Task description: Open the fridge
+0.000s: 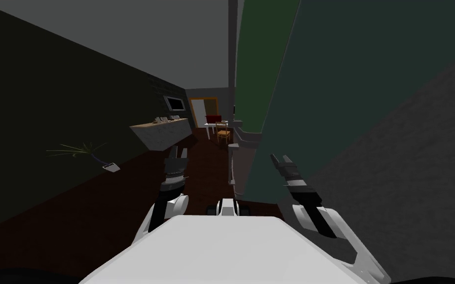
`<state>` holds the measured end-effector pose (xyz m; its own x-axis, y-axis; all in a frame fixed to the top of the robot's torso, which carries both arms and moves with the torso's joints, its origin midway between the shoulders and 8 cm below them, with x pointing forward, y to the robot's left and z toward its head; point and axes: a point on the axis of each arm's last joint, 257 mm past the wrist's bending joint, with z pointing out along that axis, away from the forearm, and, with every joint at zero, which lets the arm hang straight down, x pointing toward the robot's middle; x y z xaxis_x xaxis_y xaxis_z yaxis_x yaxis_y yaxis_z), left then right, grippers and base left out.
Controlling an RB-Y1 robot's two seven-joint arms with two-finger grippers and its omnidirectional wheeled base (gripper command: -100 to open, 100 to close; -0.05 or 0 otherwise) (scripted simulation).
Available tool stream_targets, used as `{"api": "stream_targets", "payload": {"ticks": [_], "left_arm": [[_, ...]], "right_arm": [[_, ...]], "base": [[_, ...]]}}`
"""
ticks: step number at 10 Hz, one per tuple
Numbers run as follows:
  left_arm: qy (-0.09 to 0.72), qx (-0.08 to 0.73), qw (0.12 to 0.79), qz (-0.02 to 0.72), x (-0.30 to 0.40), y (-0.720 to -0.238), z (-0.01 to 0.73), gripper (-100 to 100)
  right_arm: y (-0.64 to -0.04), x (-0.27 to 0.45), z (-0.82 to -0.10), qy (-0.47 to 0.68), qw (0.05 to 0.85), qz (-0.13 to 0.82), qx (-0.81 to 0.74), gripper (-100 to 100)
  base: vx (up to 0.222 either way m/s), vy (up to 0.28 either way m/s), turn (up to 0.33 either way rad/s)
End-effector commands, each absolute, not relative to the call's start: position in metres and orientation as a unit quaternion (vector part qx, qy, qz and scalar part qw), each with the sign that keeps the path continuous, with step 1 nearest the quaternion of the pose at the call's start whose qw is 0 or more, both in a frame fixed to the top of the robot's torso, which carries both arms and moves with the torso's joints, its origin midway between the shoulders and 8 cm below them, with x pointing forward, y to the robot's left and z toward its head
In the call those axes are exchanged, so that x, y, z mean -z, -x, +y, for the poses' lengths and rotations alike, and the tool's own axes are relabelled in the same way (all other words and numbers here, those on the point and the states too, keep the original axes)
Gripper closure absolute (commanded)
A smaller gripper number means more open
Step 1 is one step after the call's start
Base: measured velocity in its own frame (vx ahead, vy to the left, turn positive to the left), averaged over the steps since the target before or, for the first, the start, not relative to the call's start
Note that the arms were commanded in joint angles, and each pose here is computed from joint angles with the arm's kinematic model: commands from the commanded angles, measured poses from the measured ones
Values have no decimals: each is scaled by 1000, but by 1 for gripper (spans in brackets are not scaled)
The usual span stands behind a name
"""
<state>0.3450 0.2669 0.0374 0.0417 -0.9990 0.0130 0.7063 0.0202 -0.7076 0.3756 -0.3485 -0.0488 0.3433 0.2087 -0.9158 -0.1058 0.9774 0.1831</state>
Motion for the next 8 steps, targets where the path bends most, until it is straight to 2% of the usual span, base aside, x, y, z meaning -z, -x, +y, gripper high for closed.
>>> {"api": "stream_targets", "payload": {"ticks": [1, 8], "left_arm": [[281, 641, 665, 261, -37, -345, 267, 0], [281, 641, 665, 261, -37, -345, 267, 0]], "right_arm": [[-377, 57, -362, -7, 812, 583, -29, -100], [-378, 71, -394, 75, 784, 607, 109, -100]], "base": [[-13, 84, 70], [-14, 84, 64]]}}
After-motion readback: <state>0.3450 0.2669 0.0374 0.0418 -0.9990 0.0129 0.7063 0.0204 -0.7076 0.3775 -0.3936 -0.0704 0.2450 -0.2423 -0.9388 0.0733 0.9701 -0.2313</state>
